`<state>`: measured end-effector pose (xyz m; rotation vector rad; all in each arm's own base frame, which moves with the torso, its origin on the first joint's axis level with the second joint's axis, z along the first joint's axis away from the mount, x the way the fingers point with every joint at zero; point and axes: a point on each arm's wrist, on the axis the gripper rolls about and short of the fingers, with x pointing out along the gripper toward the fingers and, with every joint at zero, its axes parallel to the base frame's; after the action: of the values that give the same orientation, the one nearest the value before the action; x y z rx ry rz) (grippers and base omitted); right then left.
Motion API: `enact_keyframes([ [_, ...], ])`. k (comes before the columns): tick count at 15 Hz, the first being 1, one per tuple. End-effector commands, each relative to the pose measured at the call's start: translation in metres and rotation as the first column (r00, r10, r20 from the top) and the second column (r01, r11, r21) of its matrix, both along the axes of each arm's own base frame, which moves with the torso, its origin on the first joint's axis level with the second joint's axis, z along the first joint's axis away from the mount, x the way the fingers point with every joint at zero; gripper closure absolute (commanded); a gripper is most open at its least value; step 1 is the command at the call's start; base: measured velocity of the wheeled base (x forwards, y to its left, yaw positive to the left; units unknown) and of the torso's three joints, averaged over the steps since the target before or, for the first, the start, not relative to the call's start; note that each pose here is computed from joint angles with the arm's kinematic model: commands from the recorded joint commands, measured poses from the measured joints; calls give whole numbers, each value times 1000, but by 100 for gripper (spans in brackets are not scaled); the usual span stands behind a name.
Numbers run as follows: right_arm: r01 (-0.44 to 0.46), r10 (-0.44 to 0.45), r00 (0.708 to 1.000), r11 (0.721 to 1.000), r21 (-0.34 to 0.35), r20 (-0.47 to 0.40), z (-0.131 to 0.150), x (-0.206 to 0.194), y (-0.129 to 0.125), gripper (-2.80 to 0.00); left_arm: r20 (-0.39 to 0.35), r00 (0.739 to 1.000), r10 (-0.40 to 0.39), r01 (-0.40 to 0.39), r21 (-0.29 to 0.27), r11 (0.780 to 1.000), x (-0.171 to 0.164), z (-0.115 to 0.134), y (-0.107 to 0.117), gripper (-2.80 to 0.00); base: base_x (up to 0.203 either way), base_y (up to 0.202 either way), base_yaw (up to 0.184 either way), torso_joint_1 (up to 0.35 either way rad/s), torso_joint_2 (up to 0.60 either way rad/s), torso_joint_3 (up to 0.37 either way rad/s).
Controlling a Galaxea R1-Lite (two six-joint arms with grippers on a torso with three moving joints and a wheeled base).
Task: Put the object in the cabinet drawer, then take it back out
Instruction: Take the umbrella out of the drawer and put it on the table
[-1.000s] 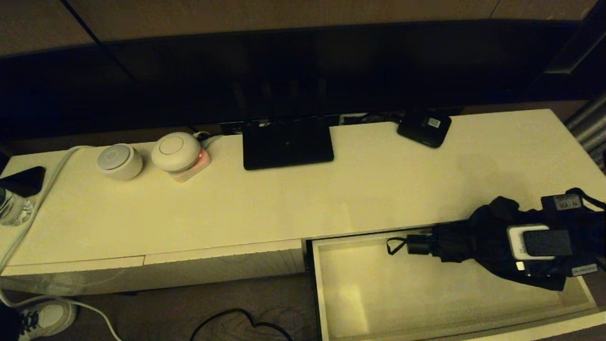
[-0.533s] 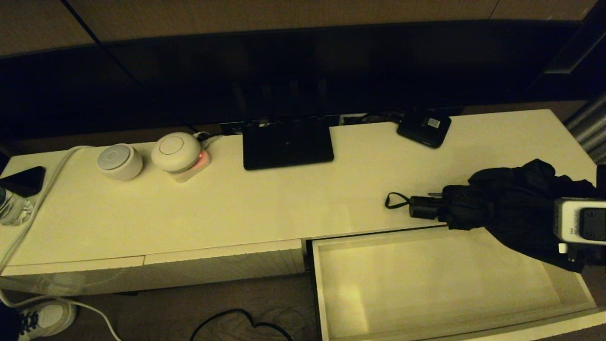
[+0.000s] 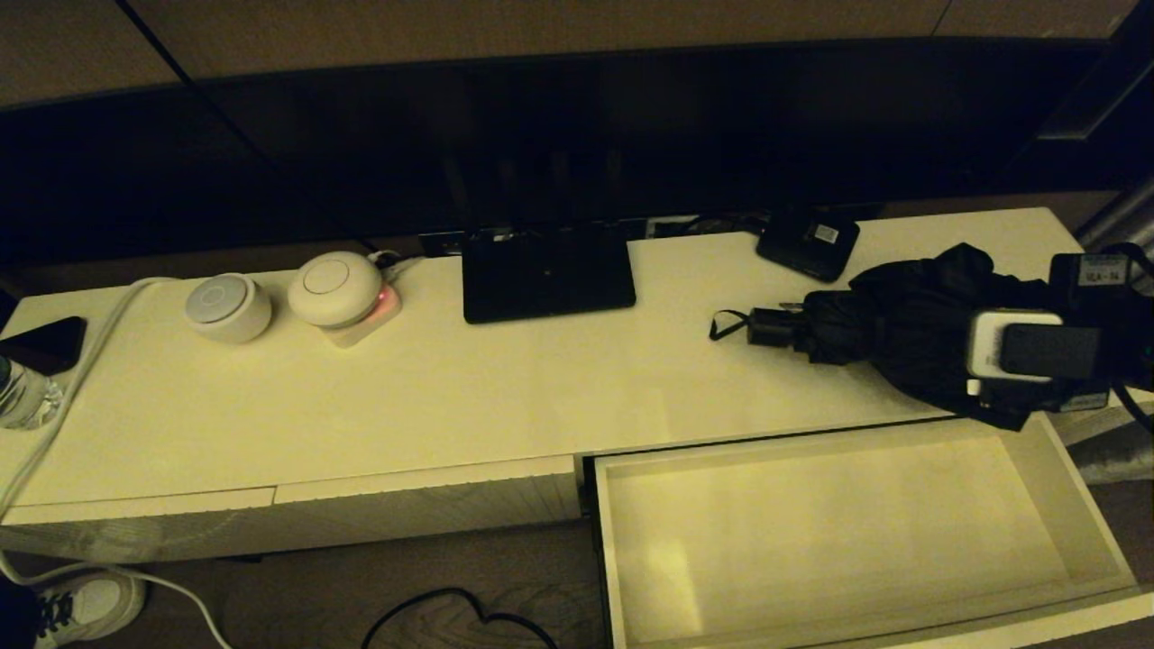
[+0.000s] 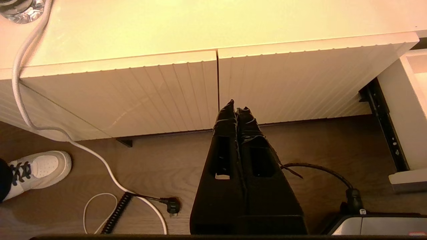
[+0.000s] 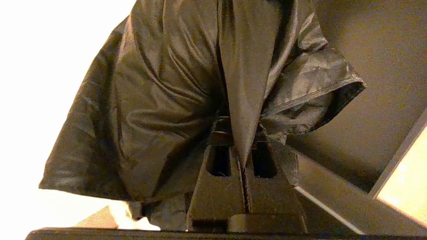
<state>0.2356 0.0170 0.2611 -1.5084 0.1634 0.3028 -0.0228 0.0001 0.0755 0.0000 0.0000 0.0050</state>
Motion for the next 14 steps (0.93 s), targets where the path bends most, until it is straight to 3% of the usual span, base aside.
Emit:
enact_keyframes([
  [1,-4,4,999,1000,-13,-32,-21,46,4,0,-3,1000,1,-1,0,1000,0,-1,0,0,0,0,0,0,0,0],
  [8,-18,18,1000,1000,-21,-3,-32,68,16,0,-3,1000,1,-1,0,1000,0,-1,0,0,0,0,0,0,0,0],
  [14,-12,14,999,1000,-28,52,-16,56,23,0,-3,1000,1,-1,0,1000,0,-1,0,0,0,0,0,0,0,0],
])
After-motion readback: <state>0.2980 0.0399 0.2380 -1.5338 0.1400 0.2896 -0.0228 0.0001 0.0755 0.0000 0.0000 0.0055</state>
